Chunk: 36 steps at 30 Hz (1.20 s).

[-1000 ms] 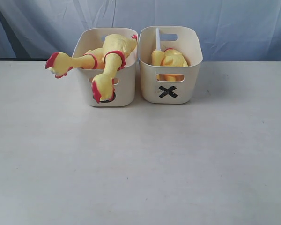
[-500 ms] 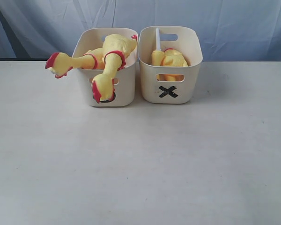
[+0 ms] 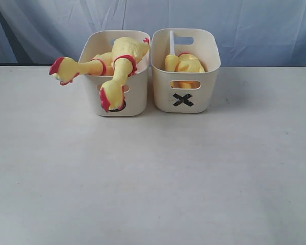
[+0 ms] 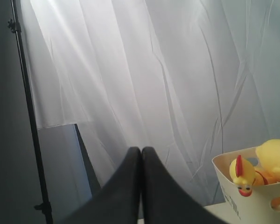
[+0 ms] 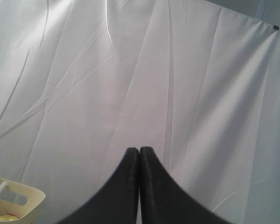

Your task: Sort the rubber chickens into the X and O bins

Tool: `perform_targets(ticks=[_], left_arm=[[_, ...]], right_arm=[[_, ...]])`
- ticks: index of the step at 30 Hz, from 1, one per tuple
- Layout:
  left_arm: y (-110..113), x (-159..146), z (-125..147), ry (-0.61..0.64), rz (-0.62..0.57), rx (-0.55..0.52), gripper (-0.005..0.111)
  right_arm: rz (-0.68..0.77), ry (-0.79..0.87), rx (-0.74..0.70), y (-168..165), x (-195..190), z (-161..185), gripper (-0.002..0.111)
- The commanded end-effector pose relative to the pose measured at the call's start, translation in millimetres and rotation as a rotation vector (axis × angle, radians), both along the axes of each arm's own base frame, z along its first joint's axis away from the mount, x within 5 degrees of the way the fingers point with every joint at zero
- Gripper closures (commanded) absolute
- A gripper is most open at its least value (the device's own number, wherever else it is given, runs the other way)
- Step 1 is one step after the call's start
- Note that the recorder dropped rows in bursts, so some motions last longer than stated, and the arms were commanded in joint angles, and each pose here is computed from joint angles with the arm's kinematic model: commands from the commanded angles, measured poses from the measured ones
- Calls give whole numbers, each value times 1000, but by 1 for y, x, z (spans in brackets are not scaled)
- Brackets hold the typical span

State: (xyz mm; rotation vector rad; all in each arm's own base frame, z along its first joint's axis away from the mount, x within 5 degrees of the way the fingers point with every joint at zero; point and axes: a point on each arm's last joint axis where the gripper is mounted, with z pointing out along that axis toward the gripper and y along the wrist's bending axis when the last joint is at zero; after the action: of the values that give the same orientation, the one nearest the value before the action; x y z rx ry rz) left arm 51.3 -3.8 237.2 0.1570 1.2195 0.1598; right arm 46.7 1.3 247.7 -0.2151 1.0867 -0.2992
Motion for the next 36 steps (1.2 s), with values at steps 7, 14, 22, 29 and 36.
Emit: perform_targets(ticks=[7, 14, 22, 29, 36], left_arm=[[2, 3, -11, 112, 30, 8, 107], [6, 5, -28, 297, 63, -29, 107], [8, 5, -39, 424, 81, -57, 107], [8, 4, -45, 487, 89, -72, 107], [8, 4, -45, 487, 89, -72, 107]], right_arm=[[2, 94, -2, 0, 3, -9, 108], [2, 176, -5, 0, 6, -16, 108], [2, 357, -10, 0, 9, -32, 108], [2, 531, -15, 0, 10, -48, 108], [5, 675, -12, 1, 8, -61, 108]])
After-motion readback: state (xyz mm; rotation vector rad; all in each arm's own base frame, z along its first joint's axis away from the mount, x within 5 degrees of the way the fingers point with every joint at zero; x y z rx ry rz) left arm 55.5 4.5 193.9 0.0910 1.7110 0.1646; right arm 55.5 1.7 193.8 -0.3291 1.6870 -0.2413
